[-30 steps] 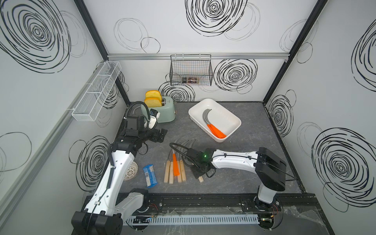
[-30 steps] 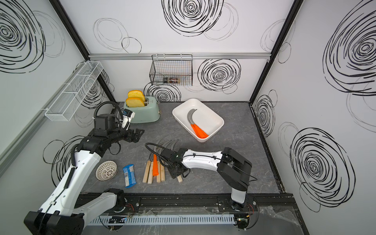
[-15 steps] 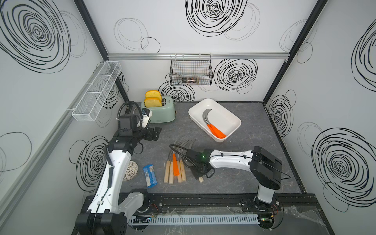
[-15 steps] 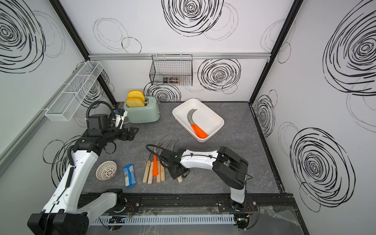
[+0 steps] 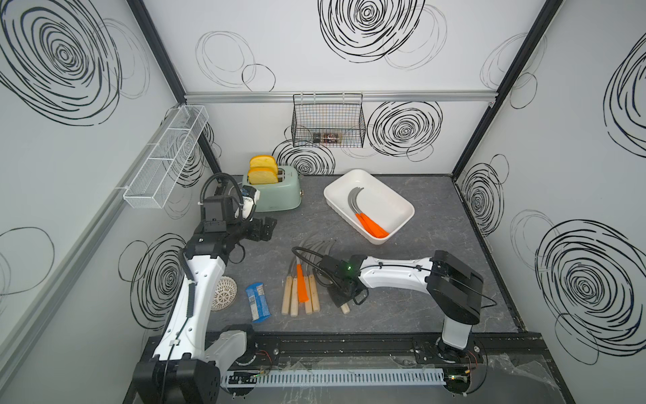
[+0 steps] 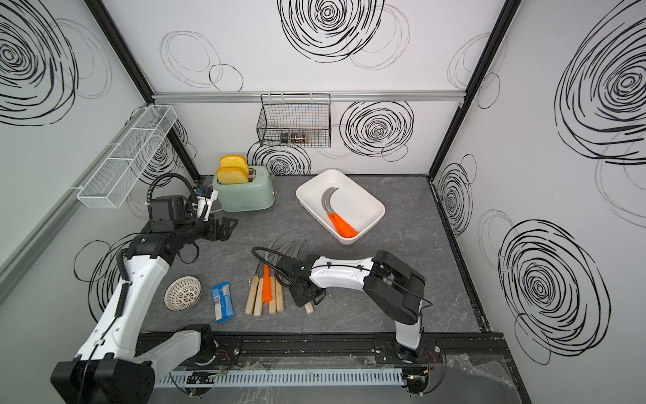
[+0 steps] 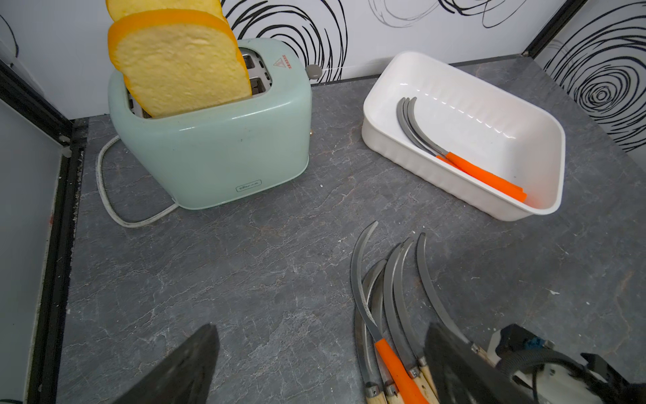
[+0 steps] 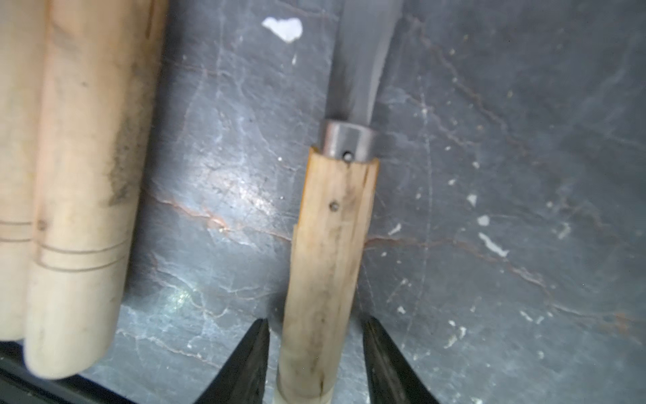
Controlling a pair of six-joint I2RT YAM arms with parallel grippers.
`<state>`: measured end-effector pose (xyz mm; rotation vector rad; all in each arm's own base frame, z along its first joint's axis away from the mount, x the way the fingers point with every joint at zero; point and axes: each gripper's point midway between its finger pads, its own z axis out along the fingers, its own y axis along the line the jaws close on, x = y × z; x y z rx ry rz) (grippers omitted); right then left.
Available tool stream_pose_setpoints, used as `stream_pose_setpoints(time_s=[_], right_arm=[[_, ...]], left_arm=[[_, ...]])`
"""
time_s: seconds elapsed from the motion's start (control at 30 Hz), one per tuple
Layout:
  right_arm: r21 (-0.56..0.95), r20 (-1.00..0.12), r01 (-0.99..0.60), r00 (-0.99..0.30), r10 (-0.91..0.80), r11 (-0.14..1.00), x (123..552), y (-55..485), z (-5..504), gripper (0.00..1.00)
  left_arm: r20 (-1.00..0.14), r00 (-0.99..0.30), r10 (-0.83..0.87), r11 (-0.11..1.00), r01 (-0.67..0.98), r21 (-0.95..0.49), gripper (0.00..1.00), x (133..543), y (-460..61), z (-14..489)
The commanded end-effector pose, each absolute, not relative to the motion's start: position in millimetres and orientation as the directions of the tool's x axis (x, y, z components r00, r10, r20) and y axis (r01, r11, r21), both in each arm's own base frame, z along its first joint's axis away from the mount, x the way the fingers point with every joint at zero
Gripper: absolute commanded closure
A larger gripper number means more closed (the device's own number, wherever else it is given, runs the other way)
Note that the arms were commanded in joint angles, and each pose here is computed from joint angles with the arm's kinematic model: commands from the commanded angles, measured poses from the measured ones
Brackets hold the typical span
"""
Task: Put small sickles into storage boxes
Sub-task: Pick up the sickle at the center of the board.
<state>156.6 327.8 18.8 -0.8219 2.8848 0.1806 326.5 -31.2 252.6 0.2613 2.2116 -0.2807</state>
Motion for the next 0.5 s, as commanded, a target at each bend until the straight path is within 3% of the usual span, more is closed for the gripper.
stream_pose_setpoints(time_s=[0.0, 0.47], right_arm=[[0.047, -0.134, -0.52, -0.849, -0.51, 0.853, 155.7, 319.8, 8.6, 0.53], [-0.008, -0.103, -0.518, -0.85, -0.516, 0.855, 153.3, 308.3, -2.9, 0.58]], left_arm=[[-0.814, -0.576, 0.08, 0.95, 0.292, -0.113, 0.04, 331.4, -30.7, 257.2], [-0.813, -0.577, 0.077, 0.952, 0.286, -0.112, 0.04, 331.9, -29.4, 254.0]])
